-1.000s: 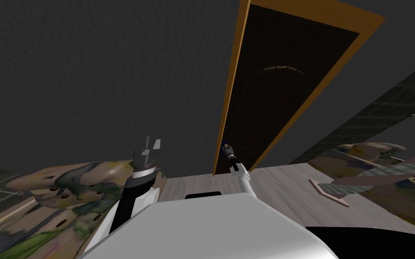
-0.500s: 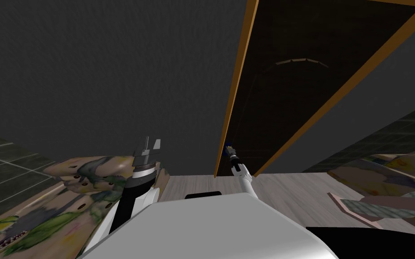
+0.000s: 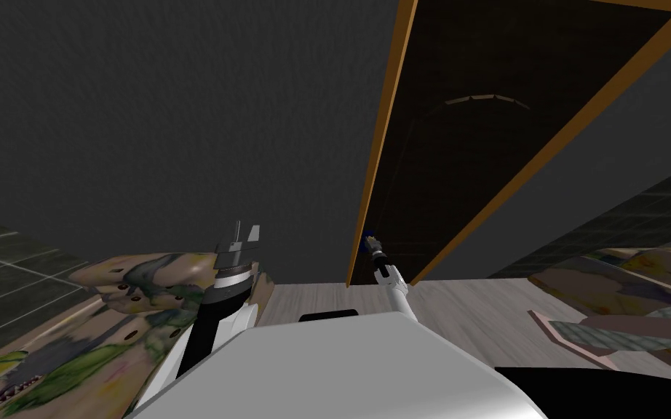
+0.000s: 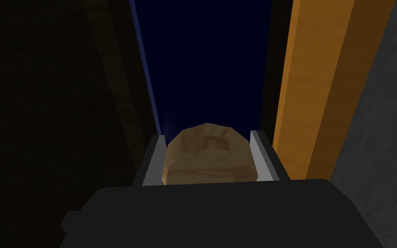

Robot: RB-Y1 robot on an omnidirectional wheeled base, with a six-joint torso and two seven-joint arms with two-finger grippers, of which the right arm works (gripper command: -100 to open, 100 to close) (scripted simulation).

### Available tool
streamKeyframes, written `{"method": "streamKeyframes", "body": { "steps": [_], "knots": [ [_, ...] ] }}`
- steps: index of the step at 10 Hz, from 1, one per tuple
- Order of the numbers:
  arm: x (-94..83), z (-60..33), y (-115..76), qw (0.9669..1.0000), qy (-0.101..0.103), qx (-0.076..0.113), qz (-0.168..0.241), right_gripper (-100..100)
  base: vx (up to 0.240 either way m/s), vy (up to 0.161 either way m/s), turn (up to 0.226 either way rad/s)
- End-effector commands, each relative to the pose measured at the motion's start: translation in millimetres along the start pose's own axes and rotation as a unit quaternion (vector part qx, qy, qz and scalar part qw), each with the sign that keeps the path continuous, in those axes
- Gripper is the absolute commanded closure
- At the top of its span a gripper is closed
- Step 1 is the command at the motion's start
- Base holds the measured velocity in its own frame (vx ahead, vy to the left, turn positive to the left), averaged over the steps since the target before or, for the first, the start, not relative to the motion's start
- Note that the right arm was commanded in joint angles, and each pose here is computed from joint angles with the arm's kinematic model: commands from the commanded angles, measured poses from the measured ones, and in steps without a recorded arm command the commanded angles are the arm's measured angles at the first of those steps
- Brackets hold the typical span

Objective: Pull the door open

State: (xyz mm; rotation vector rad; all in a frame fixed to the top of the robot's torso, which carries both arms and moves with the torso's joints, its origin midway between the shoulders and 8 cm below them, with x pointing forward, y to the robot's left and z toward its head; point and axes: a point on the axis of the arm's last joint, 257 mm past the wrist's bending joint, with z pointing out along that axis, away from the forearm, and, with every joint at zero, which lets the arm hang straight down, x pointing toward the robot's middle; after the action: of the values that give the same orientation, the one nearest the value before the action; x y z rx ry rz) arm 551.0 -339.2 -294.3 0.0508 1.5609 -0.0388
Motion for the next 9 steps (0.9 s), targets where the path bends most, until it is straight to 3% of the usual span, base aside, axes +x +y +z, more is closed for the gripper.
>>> {"method": "streamKeyframes", "body": {
  "steps": [1, 5, 7, 9],
  "knots": [
    [-1.5, 0.4, -1.2, 0.9998, -0.003, 0.001, 0.022, 100, -0.014, -0.012, 0.043],
    [-5.4, 1.4, -4.5, 0.9965, -0.01, 0.005, 0.082, 100, -0.033, -0.016, 0.055],
    [-8.2, 2.1, -7.0, 0.9919, -0.015, 0.007, 0.126, 100, -0.043, -0.021, 0.087],
    [-11.0, 2.8, -9.8, 0.9849, -0.021, 0.009, 0.172, 100, -0.053, -0.037, 0.089]
  ]
}}
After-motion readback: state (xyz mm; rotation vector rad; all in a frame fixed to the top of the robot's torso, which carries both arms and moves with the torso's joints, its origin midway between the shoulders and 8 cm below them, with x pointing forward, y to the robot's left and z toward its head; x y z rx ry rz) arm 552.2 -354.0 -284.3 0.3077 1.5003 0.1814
